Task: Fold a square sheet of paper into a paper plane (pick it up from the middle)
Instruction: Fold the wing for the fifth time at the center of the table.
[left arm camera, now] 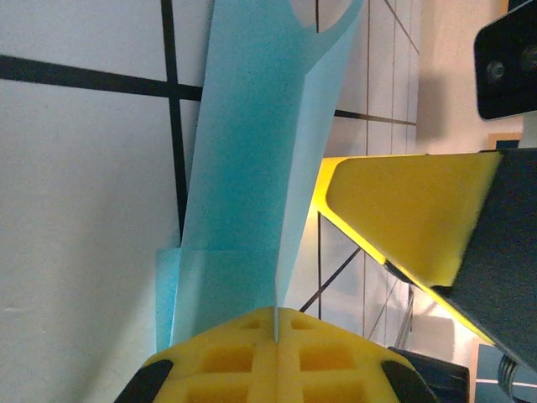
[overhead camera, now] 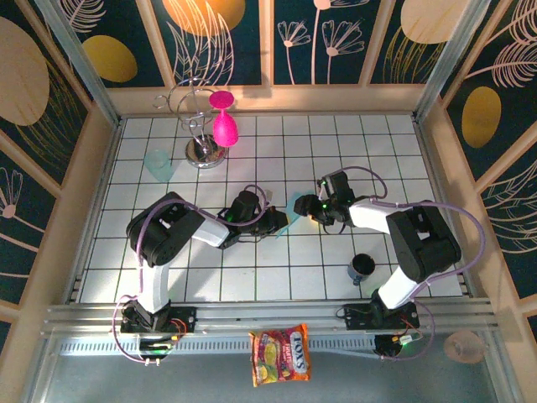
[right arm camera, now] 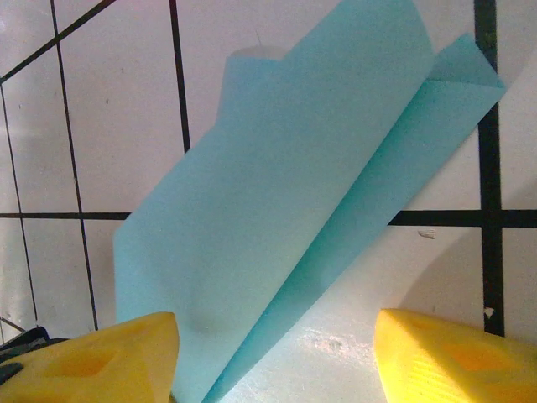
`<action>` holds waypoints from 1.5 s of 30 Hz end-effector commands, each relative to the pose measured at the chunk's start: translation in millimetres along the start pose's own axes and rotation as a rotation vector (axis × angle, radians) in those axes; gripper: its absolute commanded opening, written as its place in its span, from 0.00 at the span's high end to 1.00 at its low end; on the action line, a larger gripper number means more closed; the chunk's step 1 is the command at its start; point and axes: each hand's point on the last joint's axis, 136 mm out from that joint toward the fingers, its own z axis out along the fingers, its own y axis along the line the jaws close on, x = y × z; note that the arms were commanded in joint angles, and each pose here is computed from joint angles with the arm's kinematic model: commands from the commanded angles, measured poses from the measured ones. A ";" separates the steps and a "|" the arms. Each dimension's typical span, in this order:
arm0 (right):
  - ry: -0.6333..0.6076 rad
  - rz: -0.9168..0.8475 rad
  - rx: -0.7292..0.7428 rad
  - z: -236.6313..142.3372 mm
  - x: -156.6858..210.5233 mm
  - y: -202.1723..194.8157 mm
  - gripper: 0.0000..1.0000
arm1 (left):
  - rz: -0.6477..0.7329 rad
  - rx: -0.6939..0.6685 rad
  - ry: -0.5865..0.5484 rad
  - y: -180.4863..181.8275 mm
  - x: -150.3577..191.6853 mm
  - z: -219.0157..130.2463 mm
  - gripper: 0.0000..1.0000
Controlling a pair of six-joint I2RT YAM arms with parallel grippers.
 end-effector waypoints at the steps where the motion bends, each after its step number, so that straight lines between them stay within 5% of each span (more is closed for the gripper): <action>1: -0.012 -0.043 -0.025 3.4 -3.4 11.8 0.34 | -0.007 0.001 0.009 6.7 1.7 1.1 0.96; 12: 0.049 -0.016 0.160 26.3 9.4 -20.9 0.38 | -0.003 0.005 0.010 5.5 2.5 -0.1 0.94; 21: 0.092 -0.015 0.338 39.9 18.9 -47.0 0.41 | 0.003 0.002 -0.013 3.0 1.8 -8.9 0.80; 45: 0.109 0.018 0.340 47.1 23.4 -48.1 0.42 | 0.148 -0.211 -0.089 7.1 9.8 -39.9 0.52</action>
